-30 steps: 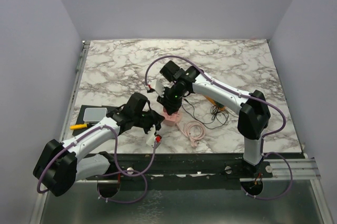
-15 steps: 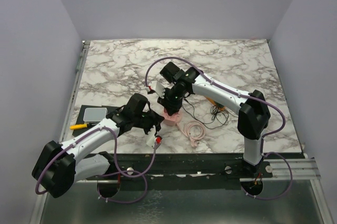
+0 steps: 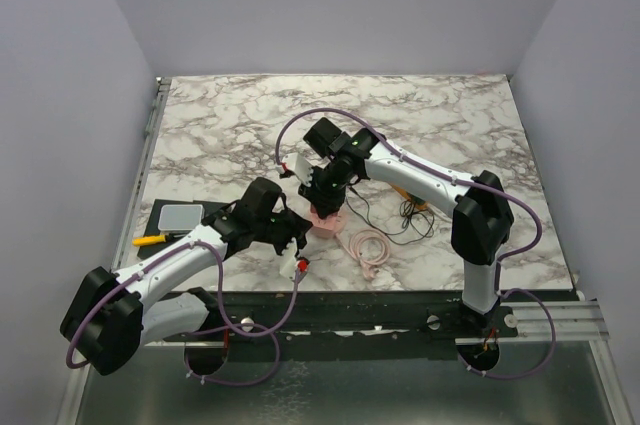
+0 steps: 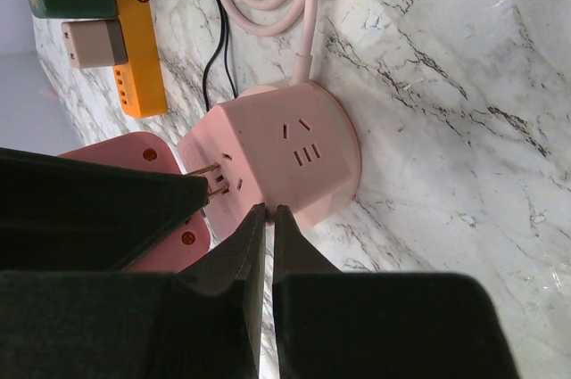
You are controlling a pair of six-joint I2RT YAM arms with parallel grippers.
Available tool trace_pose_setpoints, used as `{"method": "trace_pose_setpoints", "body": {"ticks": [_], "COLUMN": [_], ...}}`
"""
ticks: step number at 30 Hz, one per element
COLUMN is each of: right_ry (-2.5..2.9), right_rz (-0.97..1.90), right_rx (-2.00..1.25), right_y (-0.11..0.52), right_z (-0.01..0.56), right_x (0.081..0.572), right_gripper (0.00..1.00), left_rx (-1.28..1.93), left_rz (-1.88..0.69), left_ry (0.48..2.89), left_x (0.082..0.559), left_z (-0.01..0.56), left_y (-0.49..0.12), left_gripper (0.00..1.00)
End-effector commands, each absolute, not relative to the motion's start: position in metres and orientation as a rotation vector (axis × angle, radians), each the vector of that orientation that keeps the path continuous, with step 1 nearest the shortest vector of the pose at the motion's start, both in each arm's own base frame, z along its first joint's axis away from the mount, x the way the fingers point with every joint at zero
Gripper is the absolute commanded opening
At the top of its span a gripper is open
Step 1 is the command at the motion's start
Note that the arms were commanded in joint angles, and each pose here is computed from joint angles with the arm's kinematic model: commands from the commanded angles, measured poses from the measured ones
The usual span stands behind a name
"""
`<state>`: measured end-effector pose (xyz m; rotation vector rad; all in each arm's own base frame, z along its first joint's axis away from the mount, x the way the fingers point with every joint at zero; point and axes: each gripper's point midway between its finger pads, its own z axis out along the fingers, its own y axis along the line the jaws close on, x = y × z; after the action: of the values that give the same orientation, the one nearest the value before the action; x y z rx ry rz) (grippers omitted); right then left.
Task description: Insert the plug
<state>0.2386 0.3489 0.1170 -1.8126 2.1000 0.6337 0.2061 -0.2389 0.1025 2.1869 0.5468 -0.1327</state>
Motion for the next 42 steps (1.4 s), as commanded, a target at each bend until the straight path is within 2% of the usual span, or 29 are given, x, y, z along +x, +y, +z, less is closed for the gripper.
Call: {"method": "trace_pose_setpoints", "body": {"ticks": [1,42], "right_ry": [2.083,2.083], "right_rz": [0.613,0.585], "right_rx": [-1.832,-1.867], "right_y": [0.35,0.334], "right_z": [0.111,0.108], "right_x": [0.239,0.229], "right_gripper": [0.01,0.01], "left_rx": [2.214,2.209], "left_rz": [-0.162,-0.139], "left_ry": [0.589,0.628], "left_x": [0.2,0.202], "left_z": [0.092,0.093], "left_y": [-0.235,-0.238], "left_gripper": [0.06,0.0]}}
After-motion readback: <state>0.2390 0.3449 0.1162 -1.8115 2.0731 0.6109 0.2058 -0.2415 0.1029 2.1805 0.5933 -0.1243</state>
